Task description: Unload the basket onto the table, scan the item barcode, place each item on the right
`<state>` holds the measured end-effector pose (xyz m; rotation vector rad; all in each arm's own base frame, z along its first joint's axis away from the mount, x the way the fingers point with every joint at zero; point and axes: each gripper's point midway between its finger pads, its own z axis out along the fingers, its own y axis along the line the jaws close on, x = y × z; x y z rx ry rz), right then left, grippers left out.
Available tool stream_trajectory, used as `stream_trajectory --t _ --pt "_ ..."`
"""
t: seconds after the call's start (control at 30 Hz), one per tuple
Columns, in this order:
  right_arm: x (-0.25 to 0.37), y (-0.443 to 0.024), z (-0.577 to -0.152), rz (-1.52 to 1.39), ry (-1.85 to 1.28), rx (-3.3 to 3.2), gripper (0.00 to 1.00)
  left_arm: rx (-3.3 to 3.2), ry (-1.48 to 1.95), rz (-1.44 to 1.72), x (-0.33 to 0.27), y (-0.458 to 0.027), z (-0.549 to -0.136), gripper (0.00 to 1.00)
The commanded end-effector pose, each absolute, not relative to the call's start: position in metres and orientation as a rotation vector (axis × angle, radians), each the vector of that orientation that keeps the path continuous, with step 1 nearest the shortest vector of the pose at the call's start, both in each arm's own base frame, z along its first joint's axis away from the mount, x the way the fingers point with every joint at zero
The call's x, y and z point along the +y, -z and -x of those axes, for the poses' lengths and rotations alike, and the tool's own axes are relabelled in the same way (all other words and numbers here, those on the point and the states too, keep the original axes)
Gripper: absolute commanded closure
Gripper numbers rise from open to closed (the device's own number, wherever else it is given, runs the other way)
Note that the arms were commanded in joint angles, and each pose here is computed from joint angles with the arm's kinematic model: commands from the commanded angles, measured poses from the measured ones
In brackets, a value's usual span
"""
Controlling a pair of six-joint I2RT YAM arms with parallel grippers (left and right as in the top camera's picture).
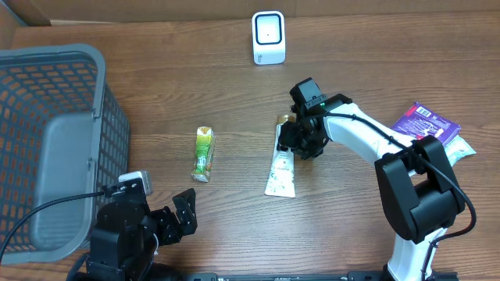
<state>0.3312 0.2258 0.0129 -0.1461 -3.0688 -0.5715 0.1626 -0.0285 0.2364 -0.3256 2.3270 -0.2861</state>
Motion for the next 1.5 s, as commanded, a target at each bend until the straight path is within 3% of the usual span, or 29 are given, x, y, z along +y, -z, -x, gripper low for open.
stream_trajectory --t 0.0,0.07,0.23,0.37,0.5,0.67,0.77,1.07,1.3,1.47 --pt "0.223 -0.001 -0.321 0.234 0.538 -3.026 0.45 2.321 0.272 0.329 -0.026 -0.236 -0.162 0.0" --pt "0.222 -0.001 -0.322 0.247 0.546 -3.023 0.52 2.32 0.272 0.329 -0.026 -0.236 -0.162 0.0" --pt "0.23 -0.025 -0.339 0.128 0.703 -3.051 0.53 2.32 0.272 0.329 -0.026 -0.236 -0.162 0.0" --pt "0.228 -0.071 -0.354 0.08 0.778 -3.167 0.53 2.32 0.272 0.329 -0.026 -0.236 -0.162 0.0" --pt "0.214 -0.094 -0.358 0.103 0.71 -3.27 0.66 2.32 0.272 0.329 -0.026 -0.236 -0.162 0.0" --pt "0.21 -0.078 -0.355 0.105 0.631 -3.284 0.82 2.32 0.272 0.329 -0.026 -0.236 -0.162 0.0" --pt "0.209 -0.068 -0.352 0.1 0.622 -3.284 0.87 2.32 0.272 0.329 -0.026 -0.236 -0.162 0.0" --pt "0.175 -0.057 -0.359 0.089 0.25 -3.418 0.87 2.32 0.272 0.329 -0.026 -0.236 -0.162 0.0" --pt "0.192 -0.059 -0.347 -0.087 0.002 -3.496 0.72 2.32 0.272 0.329 -0.026 -0.236 -0.162 0.0" --pt "0.195 -0.073 -0.329 -0.332 -0.492 -3.561 0.67 2.32 0.272 0.329 -0.026 -0.236 -0.162 0.0"
